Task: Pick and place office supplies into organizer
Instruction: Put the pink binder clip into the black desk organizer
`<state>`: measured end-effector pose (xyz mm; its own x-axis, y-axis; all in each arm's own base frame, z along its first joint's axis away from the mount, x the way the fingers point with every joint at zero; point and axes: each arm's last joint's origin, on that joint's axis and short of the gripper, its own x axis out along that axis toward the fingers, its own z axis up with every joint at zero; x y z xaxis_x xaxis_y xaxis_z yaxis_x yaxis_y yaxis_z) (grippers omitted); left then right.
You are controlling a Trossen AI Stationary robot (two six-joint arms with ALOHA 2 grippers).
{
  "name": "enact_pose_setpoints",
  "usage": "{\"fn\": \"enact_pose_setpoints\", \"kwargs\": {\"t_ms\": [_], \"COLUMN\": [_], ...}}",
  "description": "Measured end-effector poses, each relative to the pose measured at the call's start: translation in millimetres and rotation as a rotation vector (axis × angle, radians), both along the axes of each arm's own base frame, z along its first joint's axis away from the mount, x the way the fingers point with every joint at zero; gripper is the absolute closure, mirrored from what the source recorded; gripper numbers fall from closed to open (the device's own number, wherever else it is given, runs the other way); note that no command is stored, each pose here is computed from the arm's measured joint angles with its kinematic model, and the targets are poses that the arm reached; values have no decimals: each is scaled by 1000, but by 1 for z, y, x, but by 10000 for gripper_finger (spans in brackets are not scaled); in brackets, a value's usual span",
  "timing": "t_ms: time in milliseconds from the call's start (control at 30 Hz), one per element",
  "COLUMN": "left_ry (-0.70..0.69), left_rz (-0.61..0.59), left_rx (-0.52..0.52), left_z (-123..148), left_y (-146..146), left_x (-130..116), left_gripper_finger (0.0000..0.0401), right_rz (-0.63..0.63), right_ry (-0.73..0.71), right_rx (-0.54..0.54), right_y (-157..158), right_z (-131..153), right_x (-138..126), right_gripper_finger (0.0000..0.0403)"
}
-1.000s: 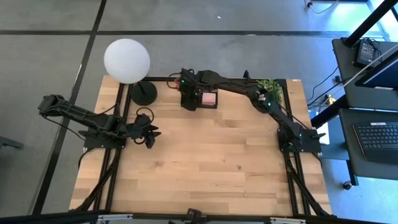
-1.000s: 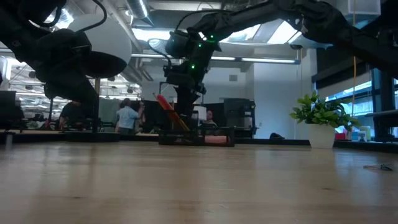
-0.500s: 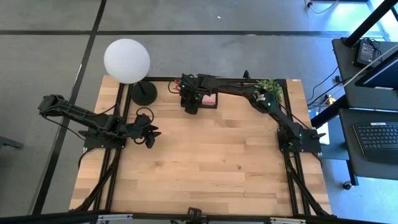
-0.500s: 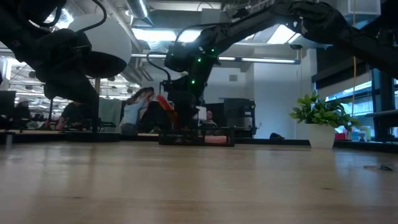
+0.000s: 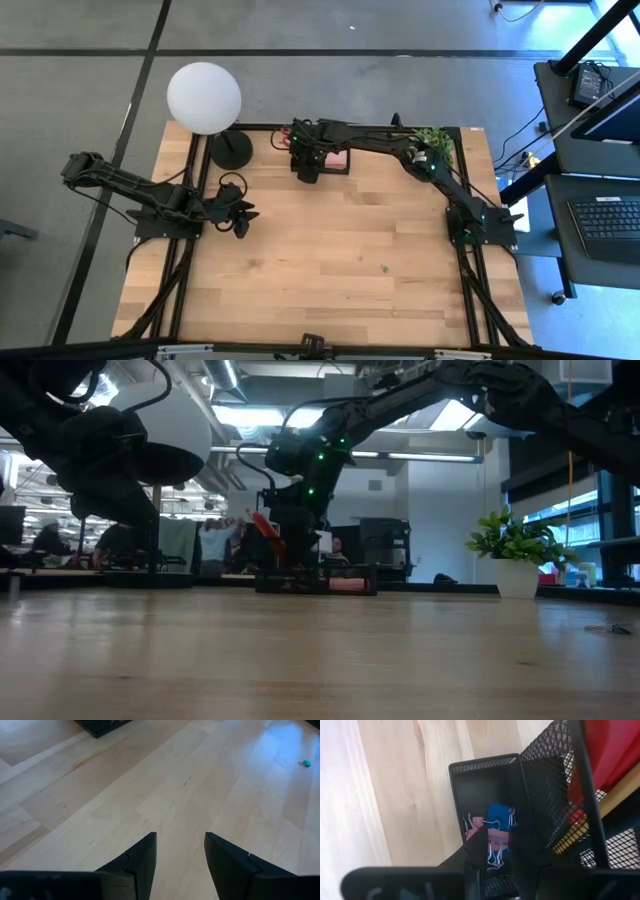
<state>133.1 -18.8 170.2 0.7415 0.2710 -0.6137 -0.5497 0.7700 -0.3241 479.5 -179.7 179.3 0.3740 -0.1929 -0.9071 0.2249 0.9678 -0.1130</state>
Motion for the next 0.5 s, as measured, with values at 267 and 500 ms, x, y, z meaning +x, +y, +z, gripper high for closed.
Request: {"fn": "enact_pose_setpoints", "kwargs": {"t_ms": [267, 500], "left_ry": [0, -1], "left_rz": [0, 2], "left_rx": [0, -2], "left_z": [0, 0], "left_y": [0, 0], "left_x": [0, 0], "left_gripper_finger": [242, 242], "right_rz": [-4, -4], "right_ry": [0, 0], "right_rx": [2, 2], "right_y": [0, 0], "right_z": [0, 0], "right_x": [0, 0], "right_gripper_finger": [334, 332]}}
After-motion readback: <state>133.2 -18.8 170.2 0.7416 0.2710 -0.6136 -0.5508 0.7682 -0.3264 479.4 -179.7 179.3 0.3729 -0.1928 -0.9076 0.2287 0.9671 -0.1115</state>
